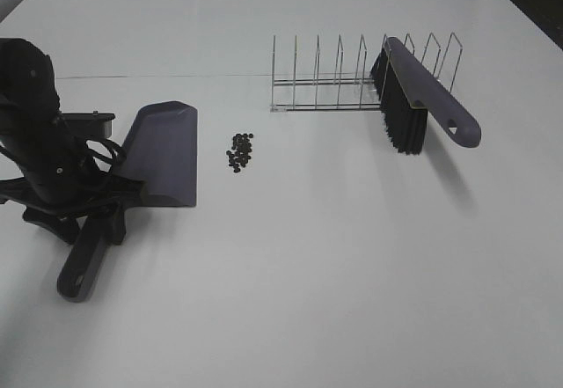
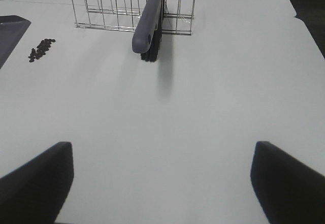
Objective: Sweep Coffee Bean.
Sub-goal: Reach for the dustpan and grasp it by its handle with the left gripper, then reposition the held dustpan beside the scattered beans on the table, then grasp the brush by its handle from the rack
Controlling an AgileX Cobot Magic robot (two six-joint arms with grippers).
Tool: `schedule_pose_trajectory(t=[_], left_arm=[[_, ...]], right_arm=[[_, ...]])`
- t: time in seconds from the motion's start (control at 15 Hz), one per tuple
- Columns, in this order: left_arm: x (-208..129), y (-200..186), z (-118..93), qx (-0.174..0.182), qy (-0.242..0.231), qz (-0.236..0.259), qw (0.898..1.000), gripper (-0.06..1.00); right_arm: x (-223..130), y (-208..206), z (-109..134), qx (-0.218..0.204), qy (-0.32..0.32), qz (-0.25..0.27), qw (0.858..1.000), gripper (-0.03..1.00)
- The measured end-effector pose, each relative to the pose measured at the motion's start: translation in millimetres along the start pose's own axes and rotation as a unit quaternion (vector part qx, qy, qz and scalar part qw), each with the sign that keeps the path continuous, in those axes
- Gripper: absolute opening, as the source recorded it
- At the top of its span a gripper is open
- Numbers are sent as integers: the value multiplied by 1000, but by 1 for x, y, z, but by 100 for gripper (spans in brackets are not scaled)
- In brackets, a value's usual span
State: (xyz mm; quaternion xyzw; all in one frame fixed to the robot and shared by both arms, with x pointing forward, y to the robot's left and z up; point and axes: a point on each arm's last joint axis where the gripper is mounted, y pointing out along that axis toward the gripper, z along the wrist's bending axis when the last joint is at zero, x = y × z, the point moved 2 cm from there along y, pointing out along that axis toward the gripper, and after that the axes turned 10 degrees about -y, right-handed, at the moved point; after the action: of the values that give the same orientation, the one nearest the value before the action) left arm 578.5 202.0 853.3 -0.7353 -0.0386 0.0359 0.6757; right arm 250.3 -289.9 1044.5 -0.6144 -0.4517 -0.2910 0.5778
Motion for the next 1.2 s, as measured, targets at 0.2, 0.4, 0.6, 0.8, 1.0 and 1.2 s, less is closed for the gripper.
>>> schedule_pose_trajectory(t=[0.2, 0.4, 0.6, 0.8, 1.0, 1.2], left_arm=[[0, 1, 0, -1, -2, -1, 1000, 34], [0, 1, 0, -1, -4, -1, 1000, 34], [1, -2, 0, -2, -10, -7, 1000, 34], [3, -41, -1, -7, -19, -55, 998, 34], [-4, -54, 1, 0, -18, -42, 999, 34], [-6, -55, 2, 6, -15, -35, 999, 34]], right_arm=[[0, 0, 0, 0, 0, 0, 1000, 84], [0, 0, 0, 0, 0, 0, 1000, 84], [0, 0, 0, 0, 0, 0, 1000, 84], [0, 0, 0, 0, 0, 0, 1000, 84], [0, 0, 0, 0, 0, 1, 1000, 84], [5, 5, -1, 3, 1, 14, 1000, 83]])
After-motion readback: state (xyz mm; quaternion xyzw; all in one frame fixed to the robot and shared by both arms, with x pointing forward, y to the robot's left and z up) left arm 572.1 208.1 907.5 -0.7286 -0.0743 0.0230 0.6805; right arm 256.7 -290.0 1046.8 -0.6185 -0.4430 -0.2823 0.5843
